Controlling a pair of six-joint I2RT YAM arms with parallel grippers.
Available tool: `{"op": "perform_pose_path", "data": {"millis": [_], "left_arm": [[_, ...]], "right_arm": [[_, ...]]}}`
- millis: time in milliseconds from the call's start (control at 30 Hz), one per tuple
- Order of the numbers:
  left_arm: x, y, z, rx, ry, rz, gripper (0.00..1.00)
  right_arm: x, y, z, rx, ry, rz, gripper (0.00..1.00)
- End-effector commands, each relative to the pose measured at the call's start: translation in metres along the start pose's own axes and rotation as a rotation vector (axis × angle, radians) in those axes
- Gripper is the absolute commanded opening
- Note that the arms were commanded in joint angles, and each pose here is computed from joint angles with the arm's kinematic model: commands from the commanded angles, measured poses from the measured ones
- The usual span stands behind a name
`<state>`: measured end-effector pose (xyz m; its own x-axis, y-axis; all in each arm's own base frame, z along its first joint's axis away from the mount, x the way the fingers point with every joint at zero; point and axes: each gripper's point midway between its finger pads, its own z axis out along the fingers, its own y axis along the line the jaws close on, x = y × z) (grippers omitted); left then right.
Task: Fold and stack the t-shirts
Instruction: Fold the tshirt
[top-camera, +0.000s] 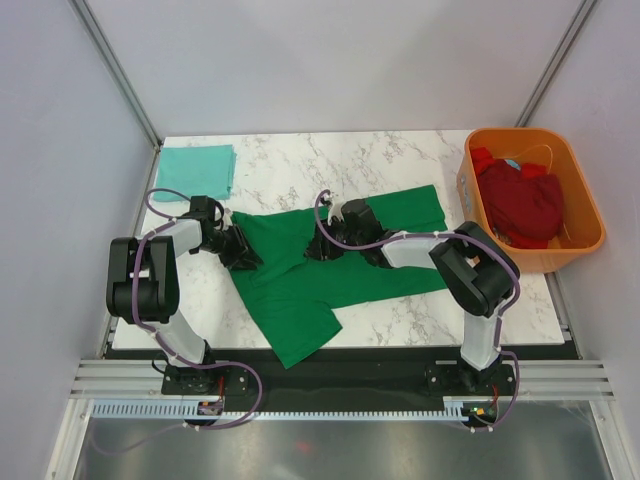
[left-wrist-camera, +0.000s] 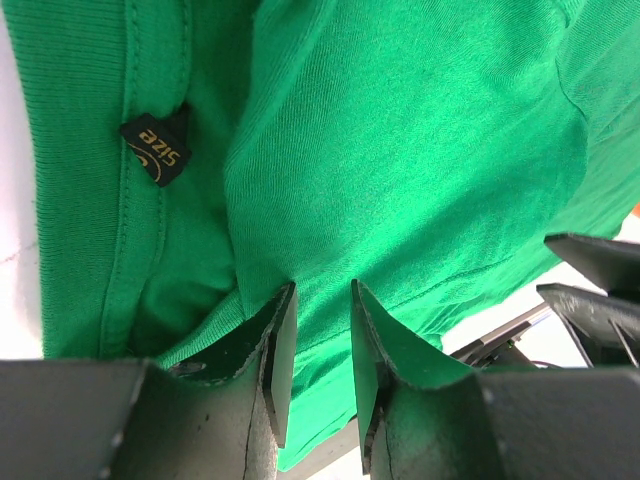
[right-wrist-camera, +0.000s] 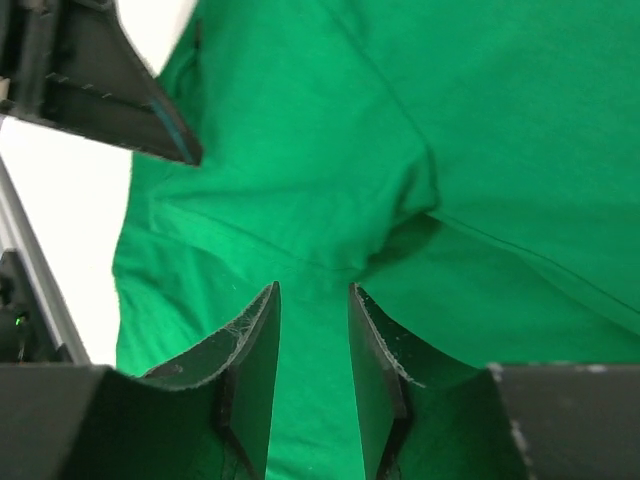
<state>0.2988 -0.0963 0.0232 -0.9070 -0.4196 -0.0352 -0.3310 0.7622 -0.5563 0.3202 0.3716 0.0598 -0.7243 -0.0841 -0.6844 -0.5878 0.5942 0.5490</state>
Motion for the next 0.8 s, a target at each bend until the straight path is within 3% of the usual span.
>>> {"op": "perform_pose_path", "data": {"millis": [0,233,633,767], "left_arm": [[-0.006,0.002,0.001,-0.011,-0.023,-0.005,0.35],[-0.007,0.002,0.001,-0.013,-0.023,-0.007,0.35],[-0.007,0.001,0.001,-0.011,-0.022,-0.007,0.35],[-0.009,0.000,0.000,-0.008,-0.027,-0.005,0.35]], "right_arm": [[0.000,-0.011,0.007,0.056,-0.014,0.036,0.41],[-0.002,-0.019,0.013,0.096,-0.073,0.175,0.42],[0.006,-0.006,0.029,0.072,-0.080,0.231,0.43],[-0.001,-0.001,0.027,0.066,-0.093,0.223,0.27]]}}
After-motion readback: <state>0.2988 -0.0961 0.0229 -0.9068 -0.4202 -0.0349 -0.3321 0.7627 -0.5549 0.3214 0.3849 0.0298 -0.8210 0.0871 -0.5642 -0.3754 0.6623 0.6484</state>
